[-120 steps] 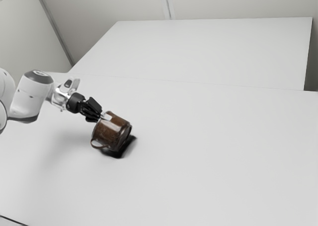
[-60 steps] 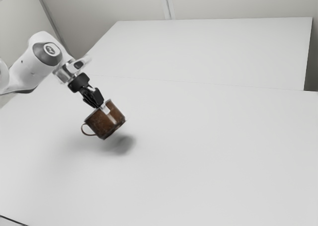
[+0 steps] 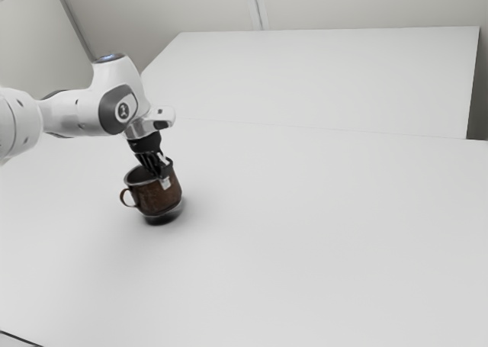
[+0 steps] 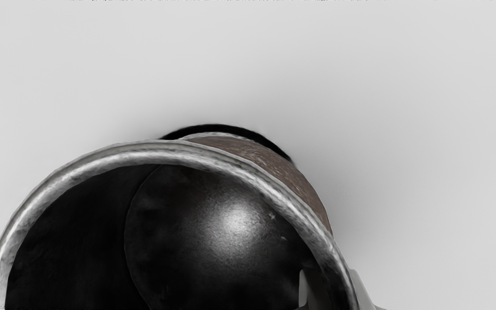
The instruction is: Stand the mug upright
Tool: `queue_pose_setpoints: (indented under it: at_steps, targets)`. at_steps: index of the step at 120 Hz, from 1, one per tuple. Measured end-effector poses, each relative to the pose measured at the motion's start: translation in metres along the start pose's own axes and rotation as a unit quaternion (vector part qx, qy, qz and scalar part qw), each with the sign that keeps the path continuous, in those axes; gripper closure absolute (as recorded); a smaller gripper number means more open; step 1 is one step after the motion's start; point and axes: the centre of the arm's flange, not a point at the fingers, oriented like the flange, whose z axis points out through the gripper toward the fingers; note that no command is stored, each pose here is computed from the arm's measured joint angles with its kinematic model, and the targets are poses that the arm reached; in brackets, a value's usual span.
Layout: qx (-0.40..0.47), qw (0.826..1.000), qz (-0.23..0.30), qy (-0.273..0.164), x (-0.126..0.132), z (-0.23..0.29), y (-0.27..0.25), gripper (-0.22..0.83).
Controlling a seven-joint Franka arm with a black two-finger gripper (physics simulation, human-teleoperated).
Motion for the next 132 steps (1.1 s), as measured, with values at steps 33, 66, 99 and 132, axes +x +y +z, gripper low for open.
queue_pose_setpoints:
  at_steps: [33,66,99,132]
  targets:
    - [0.024,0.999,-0.036,0.029,-0.005,0.034,0.007,0.59]
    - [0.041,0.994,-0.061,0.075,-0.003,-0.006,0.013,0.17]
    - [0.022,0.991,-0.076,0.112,0.031,-0.114,0.016,0.05]
    - [0.008,0.99,-0.069,0.122,0.045,-0.215,0.029,0.01]
